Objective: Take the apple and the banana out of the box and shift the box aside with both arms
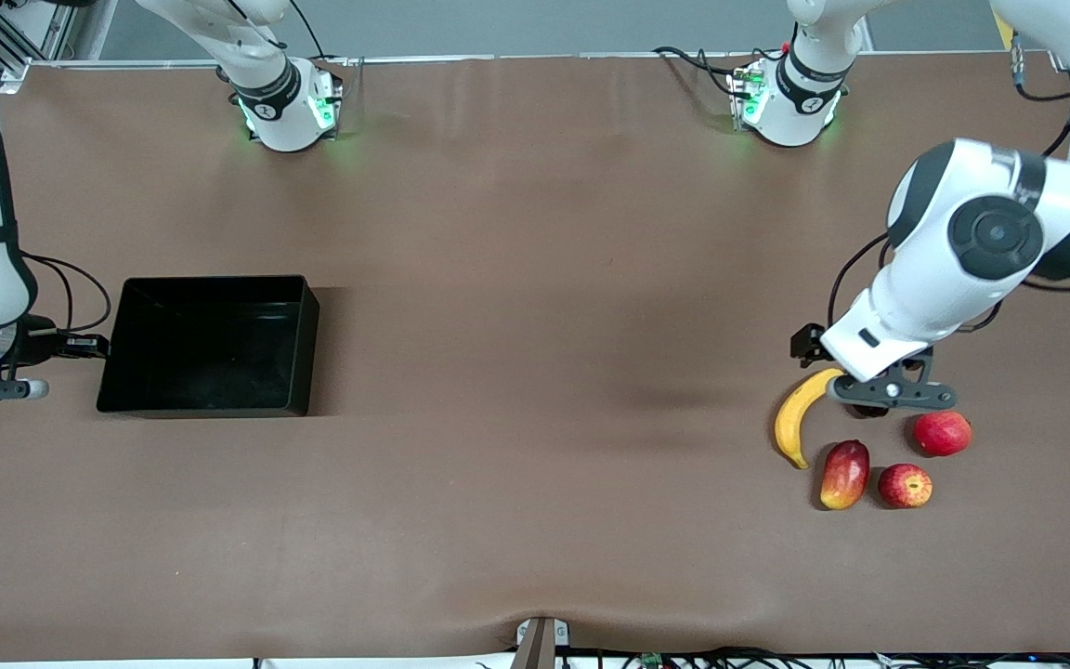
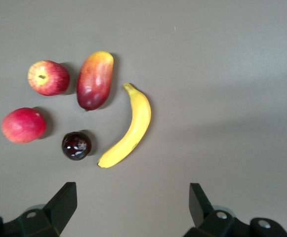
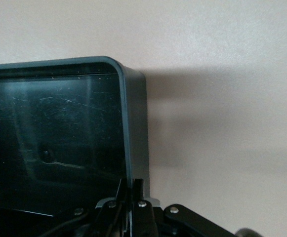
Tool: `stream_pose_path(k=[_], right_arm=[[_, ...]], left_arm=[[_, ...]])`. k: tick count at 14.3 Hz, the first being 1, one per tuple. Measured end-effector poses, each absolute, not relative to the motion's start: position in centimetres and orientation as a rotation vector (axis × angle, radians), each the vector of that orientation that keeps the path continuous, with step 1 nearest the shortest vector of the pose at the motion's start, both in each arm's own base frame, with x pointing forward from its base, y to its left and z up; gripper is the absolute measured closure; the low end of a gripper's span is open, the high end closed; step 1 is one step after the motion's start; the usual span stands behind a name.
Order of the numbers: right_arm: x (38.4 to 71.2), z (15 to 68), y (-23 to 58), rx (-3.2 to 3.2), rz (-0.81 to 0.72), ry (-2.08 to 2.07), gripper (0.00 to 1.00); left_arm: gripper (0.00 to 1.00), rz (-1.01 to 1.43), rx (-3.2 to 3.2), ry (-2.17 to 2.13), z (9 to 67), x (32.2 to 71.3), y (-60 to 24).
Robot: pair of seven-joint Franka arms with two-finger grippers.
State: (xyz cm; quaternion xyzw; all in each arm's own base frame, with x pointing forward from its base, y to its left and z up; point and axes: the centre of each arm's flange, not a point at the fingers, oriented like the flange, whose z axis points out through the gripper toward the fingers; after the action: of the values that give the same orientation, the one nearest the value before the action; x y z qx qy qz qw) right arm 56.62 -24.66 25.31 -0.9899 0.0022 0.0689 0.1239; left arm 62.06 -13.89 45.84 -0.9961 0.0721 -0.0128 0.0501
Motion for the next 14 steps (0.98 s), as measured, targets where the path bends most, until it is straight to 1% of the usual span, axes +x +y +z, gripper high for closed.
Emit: stream_pose_path(k=[1, 2, 4, 5, 6, 9, 11, 14], right_arm=[[56.5, 25.3, -25.0, -2.881, 0.194, 0.007, 0.94], [56.6, 25.3, -24.9, -2.876, 0.190, 0.008, 0.89], [56.8, 25.3, -24.7, -2.875, 0.188, -0.004, 0.70], [57.0, 25.5, -24.6, -2.881, 0.182, -0.016, 0.58], [57.4, 26.0, -24.7, -2.893, 0.169, -0.034, 0.49], [59.8, 29.5, -25.5, -2.966, 0.091, -0.176, 0.20], [61.3, 32.1, -25.9, -3.004, 0.032, -0.225, 0.01], [63.3, 35.9, -26.0, -3.038, -0.073, -0.271, 0.00]], left_arm=[[0.00, -0.043, -3.024, 0.204, 47.5, 62.0, -13.7], [0.00, -0.052, -3.018, 0.184, 49.4, 62.1, -13.3], [0.00, -0.086, -3.017, 0.141, 52.9, 62.5, -12.3], [0.00, -0.081, -3.015, 0.125, 54.0, 62.5, -11.9], [0.00, -0.059, -3.011, 0.116, 54.5, 62.3, -11.7], [0.00, -0.020, -2.997, 0.080, 55.6, 61.7, -11.4], [0.00, -0.025, -2.977, 0.035, 57.3, 60.7, -11.5], [0.00, -0.058, -2.952, 0.014, 60.4, 58.7, -12.1]])
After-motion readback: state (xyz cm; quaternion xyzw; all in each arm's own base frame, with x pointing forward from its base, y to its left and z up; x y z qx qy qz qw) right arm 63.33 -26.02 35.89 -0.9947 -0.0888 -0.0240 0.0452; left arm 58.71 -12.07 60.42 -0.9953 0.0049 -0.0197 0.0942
